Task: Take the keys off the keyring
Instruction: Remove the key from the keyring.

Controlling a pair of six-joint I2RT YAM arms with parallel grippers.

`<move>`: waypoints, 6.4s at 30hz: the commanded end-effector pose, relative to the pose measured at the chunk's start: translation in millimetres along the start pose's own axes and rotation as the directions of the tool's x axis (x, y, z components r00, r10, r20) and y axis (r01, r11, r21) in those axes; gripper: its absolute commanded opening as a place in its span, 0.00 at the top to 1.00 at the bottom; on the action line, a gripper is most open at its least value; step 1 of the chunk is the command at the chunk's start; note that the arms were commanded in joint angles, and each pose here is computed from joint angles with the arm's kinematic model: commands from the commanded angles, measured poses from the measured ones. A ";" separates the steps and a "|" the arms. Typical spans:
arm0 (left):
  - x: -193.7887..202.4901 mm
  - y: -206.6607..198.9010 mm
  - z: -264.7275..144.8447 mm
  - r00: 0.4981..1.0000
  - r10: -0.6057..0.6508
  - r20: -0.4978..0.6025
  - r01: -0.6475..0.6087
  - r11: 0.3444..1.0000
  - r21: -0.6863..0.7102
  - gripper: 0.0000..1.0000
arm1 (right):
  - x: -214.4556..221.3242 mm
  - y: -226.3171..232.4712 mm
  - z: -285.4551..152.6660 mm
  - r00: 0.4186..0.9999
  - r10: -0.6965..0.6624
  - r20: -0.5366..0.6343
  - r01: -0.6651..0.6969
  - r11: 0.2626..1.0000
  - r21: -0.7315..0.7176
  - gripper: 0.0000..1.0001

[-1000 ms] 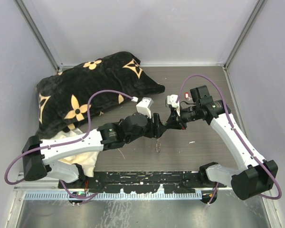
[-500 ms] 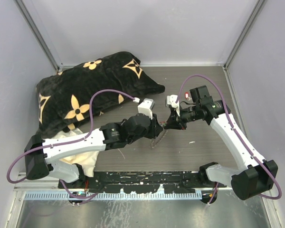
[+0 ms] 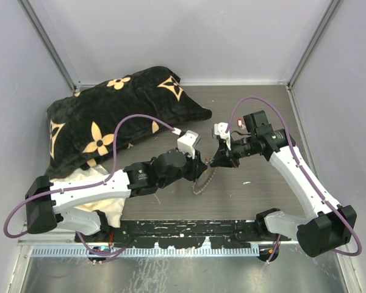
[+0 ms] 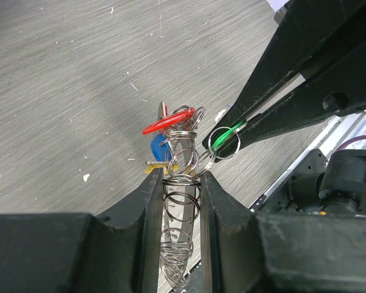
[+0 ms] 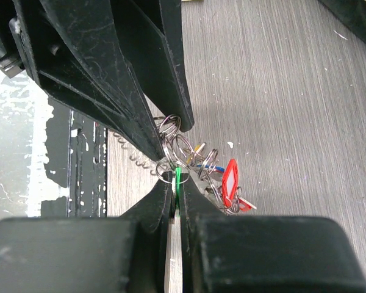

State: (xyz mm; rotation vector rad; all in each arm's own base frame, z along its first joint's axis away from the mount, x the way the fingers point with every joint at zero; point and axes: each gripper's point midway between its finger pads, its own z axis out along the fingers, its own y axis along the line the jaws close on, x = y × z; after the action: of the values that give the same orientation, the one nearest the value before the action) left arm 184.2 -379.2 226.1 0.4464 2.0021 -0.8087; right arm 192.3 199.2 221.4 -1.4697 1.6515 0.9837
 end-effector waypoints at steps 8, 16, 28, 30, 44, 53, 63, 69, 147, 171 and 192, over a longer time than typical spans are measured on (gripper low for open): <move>-20.7 -7.2 -11.2 0.987 0.108 0.118 -0.125 0.982 0.142 1.00 | -8.8 12.2 -2.1 0.995 -0.086 0.053 0.088 0.995 -0.037 0.99; -18.1 -2.2 -9.3 0.977 0.159 0.142 -0.187 0.957 0.220 1.00 | -2.2 13.9 0.4 0.994 -0.103 0.046 0.106 0.993 -0.049 0.99; -6.9 5.6 -1.1 0.971 0.202 0.130 -0.231 0.930 0.285 1.00 | 10.0 6.1 10.5 0.996 -0.086 0.033 0.087 0.995 -0.053 0.98; -5.8 7.5 0.9 0.969 0.208 0.133 -0.238 0.930 0.282 1.00 | 11.5 2.8 11.8 0.997 -0.078 0.029 0.080 0.996 -0.044 0.98; -11.0 8.2 4.7 0.958 0.194 0.211 -0.251 0.923 0.292 1.00 | 16.1 1.8 19.1 0.998 -0.044 0.036 0.046 0.997 -0.057 0.97; -21.0 2.0 2.7 0.965 0.102 0.240 -0.181 0.924 0.337 1.00 | 16.0 2.6 19.8 0.998 -0.045 0.050 0.048 0.998 -0.048 0.93; -16.0 3.6 3.0 0.967 0.109 0.228 -0.184 0.923 0.338 1.00 | 15.1 -2.7 19.3 0.998 -0.036 0.048 0.037 0.999 -0.016 0.93; -10.2 4.2 2.9 0.972 0.099 0.211 -0.170 0.921 0.350 1.00 | 14.2 -6.4 18.0 0.999 -0.025 0.042 0.025 1.000 0.005 0.92; -1.3 -15.7 -15.5 0.975 0.163 0.152 -0.218 0.844 0.489 1.00 | 20.7 12.2 41.6 0.995 -0.099 0.014 0.100 0.992 -0.080 0.79; 12.1 15.1 -27.9 0.992 0.051 0.119 -0.097 0.902 0.422 0.88 | -1.5 11.8 26.9 0.992 -0.091 0.083 0.097 0.993 -0.074 0.99; 3.1 16.0 -55.9 0.984 -0.022 0.175 -0.061 0.889 0.455 0.45 | 4.8 9.5 31.9 0.994 -0.079 0.082 0.085 0.993 -0.080 0.99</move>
State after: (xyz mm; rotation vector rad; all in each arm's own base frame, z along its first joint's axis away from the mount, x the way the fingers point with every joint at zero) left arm 153.6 -333.7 210.7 0.6825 1.7385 -1.2580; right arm 181.1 222.1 189.5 -1.5238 1.5652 1.0652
